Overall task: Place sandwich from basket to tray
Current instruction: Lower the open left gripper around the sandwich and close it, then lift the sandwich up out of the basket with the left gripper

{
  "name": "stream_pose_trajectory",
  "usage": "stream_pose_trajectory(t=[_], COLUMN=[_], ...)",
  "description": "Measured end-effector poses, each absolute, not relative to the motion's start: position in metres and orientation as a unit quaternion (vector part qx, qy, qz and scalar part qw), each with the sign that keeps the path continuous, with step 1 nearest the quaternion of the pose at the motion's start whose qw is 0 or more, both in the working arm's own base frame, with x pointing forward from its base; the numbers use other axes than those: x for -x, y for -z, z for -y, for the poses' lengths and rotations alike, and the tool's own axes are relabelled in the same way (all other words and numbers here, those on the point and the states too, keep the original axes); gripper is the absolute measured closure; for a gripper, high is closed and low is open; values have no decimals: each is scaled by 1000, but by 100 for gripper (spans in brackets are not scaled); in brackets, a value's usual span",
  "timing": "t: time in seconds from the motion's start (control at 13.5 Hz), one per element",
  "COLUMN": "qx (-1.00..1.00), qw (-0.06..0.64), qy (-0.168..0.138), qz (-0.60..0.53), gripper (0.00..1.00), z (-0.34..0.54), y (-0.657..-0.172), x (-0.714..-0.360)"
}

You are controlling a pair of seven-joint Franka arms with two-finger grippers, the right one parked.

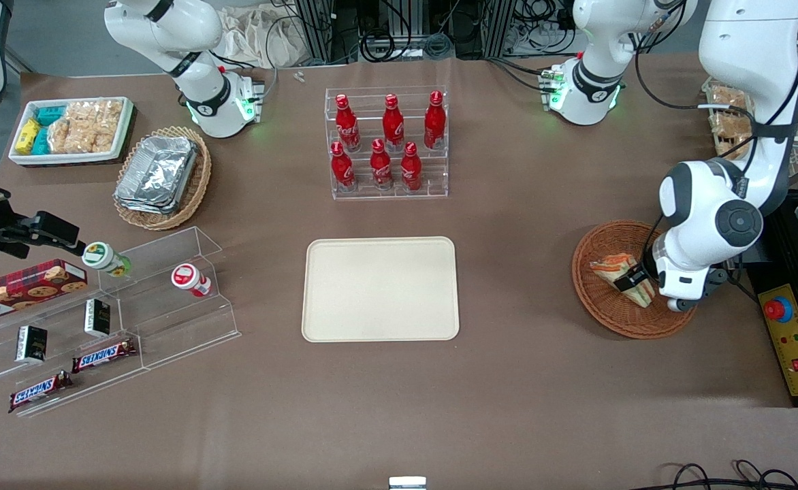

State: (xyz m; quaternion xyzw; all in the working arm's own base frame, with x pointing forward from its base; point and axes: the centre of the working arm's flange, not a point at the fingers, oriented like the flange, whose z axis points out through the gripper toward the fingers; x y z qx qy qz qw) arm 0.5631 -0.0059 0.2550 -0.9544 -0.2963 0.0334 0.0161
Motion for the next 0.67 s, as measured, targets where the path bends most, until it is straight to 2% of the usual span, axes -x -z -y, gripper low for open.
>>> stream_pose_trajectory(t=[0.3,0.59,0.67], qx=[951,948,947], qw=[16,15,14], qy=[-33,-27,-26], qz=[308,318,319], gripper=[11,52,52], z=[7,19,20], y=[-249,-244,-245], x=[-563,-564,-565])
